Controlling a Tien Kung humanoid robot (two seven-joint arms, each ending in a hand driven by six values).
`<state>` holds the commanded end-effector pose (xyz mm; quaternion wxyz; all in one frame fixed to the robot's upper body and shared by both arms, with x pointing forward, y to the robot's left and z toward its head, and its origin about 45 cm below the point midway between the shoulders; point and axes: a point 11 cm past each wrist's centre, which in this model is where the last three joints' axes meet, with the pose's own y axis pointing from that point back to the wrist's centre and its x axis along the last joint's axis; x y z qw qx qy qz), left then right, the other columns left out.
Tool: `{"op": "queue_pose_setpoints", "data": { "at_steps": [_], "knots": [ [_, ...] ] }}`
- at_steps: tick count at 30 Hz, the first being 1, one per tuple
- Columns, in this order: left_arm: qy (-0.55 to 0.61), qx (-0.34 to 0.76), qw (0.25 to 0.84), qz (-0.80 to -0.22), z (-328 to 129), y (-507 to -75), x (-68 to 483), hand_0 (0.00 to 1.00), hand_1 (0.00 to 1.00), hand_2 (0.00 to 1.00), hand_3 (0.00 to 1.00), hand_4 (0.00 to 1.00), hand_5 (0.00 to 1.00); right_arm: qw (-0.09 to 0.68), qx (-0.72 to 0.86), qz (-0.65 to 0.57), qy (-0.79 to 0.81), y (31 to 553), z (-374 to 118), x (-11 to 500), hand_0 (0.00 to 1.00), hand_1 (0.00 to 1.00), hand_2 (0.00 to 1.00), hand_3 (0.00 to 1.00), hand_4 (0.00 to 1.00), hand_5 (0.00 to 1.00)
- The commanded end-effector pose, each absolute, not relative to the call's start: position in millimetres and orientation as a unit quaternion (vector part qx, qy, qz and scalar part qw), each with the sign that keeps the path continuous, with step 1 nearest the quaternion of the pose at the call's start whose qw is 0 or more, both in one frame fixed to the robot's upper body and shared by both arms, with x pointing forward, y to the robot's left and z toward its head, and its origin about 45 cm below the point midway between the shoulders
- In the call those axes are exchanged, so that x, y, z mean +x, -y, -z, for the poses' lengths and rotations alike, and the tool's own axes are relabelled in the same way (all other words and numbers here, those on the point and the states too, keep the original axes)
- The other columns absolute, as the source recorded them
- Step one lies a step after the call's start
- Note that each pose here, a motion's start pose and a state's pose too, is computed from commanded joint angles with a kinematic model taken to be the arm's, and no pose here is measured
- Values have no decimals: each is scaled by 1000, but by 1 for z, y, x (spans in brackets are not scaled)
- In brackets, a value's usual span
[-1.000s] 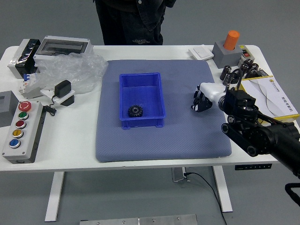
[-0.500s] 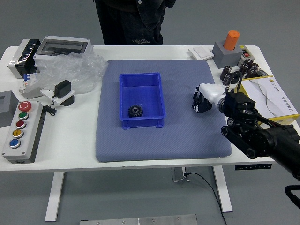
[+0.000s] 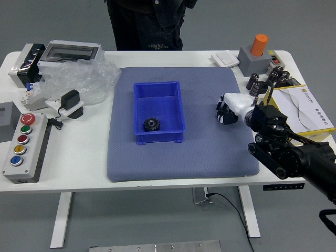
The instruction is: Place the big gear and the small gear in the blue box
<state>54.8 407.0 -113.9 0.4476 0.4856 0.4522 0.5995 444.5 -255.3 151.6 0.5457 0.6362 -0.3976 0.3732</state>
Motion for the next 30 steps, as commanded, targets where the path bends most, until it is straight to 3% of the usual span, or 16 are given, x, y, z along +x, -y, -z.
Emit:
{"op": "queue_pose_setpoints", "data": {
  "at_steps": [30],
  "knots": [
    [-452, 484, 447, -601, 114, -408, 55, 730, 679, 699, 701, 443, 26, 471, 633, -418, 450, 228, -212, 453, 633, 538, 534, 606, 613, 18]
  ]
}}
